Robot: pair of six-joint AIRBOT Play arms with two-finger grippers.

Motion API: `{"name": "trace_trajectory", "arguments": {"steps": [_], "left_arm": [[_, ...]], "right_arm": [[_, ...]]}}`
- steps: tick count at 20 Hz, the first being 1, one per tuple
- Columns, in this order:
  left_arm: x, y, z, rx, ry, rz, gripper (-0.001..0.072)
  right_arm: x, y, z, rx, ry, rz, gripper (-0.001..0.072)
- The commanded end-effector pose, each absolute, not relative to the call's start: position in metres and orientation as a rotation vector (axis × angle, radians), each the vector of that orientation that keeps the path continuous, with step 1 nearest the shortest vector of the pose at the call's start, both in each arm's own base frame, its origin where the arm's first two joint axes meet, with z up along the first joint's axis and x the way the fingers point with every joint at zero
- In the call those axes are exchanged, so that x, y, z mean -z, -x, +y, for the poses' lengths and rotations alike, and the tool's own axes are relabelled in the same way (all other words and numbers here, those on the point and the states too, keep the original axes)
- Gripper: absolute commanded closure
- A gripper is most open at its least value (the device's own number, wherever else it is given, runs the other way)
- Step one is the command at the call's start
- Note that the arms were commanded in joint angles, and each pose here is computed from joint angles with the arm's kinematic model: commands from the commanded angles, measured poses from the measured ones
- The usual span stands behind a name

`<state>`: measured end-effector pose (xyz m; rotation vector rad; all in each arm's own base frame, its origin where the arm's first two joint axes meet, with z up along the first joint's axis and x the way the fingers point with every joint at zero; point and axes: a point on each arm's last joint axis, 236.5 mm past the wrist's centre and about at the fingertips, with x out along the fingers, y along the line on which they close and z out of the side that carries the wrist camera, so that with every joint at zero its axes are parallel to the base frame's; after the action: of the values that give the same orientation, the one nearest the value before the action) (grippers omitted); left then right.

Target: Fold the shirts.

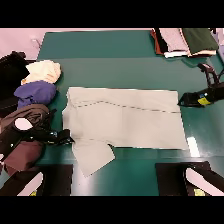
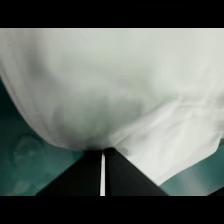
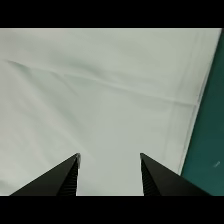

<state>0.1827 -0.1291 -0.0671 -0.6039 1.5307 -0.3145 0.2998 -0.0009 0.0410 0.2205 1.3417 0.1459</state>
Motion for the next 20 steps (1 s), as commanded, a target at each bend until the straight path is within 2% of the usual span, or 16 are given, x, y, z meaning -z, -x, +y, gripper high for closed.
{"name": "trace_trajectory", "arguments": {"steps": [1, 2, 3, 6, 7, 10, 11, 12, 13, 14, 15, 16, 17, 20], "left_arm": [[0.056, -0.183, -0.130, 0.378, 0.545, 1.528, 0.0685], [0.054, -0.186, -0.130, 0.382, 0.541, 1.521, 0.0685], [0.052, -0.189, -0.130, 0.383, 0.538, 1.510, 0.0685], [0.049, -0.194, -0.129, 0.381, 0.535, 1.492, 0.0684], [0.049, -0.194, -0.129, 0.382, 0.534, 1.492, 0.0685], [0.049, -0.194, -0.129, 0.381, 0.534, 1.491, 0.0685], [0.049, -0.194, -0.129, 0.382, 0.530, 1.493, 0.0685], [0.049, -0.192, -0.129, 0.390, 0.524, 1.499, 0.0685], [0.049, -0.188, -0.130, 0.406, 0.512, 1.509, 0.0685], [0.048, -0.185, -0.127, 0.411, 0.490, 1.524, 0.0686], [0.048, -0.182, -0.123, 0.408, 0.455, 1.540, 0.0685], [0.046, -0.182, -0.119, 0.407, 0.427, 1.547, 0.0686], [0.041, -0.183, -0.118, 0.414, 0.418, 1.547, 0.0686], [0.016, -0.201, -0.121, 0.441, 0.401, 1.490, 0.0686]], "right_arm": [[-0.013, -0.252, -0.034, -0.038, -0.255, 1.484, 0.0281], [0.002, -0.230, -0.047, 0.017, -0.287, 1.537, 0.0241], [0.019, -0.204, -0.058, 0.070, -0.341, 1.599, 0.0150], [0.060, -0.150, -0.060, 0.149, -0.578, 1.725, 0.0161], [0.070, -0.137, -0.057, 0.154, -0.629, 1.765, 0.0209], [0.090, -0.129, -0.036, 0.092, -0.709, 1.801, 0.0235], [0.094, -0.133, -0.027, 0.065, -0.724, 1.798, 0.0275], [0.097, -0.135, -0.019, 0.038, -0.717, 1.810, 0.0283], [0.099, -0.136, -0.015, 0.015, -0.683, 1.828, 0.0338], [0.099, -0.138, -0.013, -0.008, -0.636, 1.841, 0.0497], [0.096, -0.144, -0.012, -0.029, -0.598, 1.833, 0.0585], [0.091, -0.151, -0.012, -0.038, -0.565, 1.811, 0.0640], [0.083, -0.159, -0.016, -0.038, -0.526, 1.773, 0.0682], [0.046, -0.178, -0.024, -0.029, -0.447, 1.651, 0.0696]]}}
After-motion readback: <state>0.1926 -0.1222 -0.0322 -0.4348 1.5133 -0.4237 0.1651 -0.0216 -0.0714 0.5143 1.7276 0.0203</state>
